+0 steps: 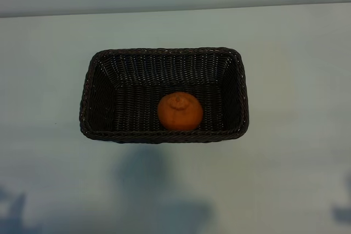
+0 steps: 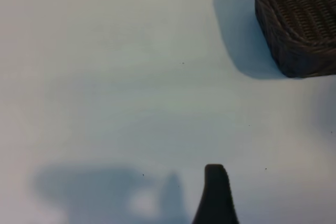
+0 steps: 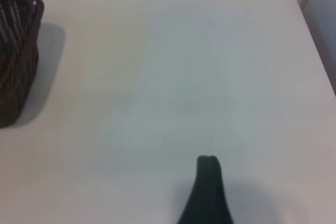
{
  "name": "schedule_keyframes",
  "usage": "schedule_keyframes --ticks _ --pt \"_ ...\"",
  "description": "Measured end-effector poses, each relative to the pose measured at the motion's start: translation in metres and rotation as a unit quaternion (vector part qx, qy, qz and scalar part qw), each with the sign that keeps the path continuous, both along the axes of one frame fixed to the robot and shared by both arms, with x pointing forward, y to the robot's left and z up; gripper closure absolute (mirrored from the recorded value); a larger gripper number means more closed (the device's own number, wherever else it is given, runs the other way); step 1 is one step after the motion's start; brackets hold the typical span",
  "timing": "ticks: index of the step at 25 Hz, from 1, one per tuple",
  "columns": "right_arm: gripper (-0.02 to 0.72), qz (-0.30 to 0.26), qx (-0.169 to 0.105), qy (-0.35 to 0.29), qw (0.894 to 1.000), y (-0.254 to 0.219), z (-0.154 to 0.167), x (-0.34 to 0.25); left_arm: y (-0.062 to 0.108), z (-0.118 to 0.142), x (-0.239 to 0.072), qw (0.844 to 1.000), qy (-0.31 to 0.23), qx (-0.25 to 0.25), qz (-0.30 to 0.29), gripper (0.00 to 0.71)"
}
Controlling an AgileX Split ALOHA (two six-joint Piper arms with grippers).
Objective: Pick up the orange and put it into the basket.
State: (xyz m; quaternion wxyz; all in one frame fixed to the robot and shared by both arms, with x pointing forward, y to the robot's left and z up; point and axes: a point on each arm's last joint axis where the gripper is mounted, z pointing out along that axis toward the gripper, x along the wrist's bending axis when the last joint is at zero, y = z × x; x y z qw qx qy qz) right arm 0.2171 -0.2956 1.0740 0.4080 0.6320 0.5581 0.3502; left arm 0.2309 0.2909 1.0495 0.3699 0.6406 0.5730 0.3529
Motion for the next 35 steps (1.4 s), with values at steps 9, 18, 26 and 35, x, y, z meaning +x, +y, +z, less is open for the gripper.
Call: schedule_keyframes --ticks 9,18,26,35 --pt "0.150 0.022 0.028 0.061 0.998 0.004 -0.024 0.008 0.000 0.000 0.000 1.000 0.000 0.000 0.000 0.158" --pt "0.150 0.024 0.022 0.053 0.998 0.004 -0.023 0.009 0.000 0.000 0.000 1.000 0.000 0.000 0.000 0.158" --pt "0.150 0.024 0.022 0.049 0.998 0.004 -0.022 0.009 0.000 0.000 0.000 1.000 0.000 0.000 0.000 0.158" --pt "0.150 0.028 0.007 0.046 0.999 0.003 -0.021 0.009 0.000 0.000 0.000 1.000 0.000 0.000 0.000 0.158"
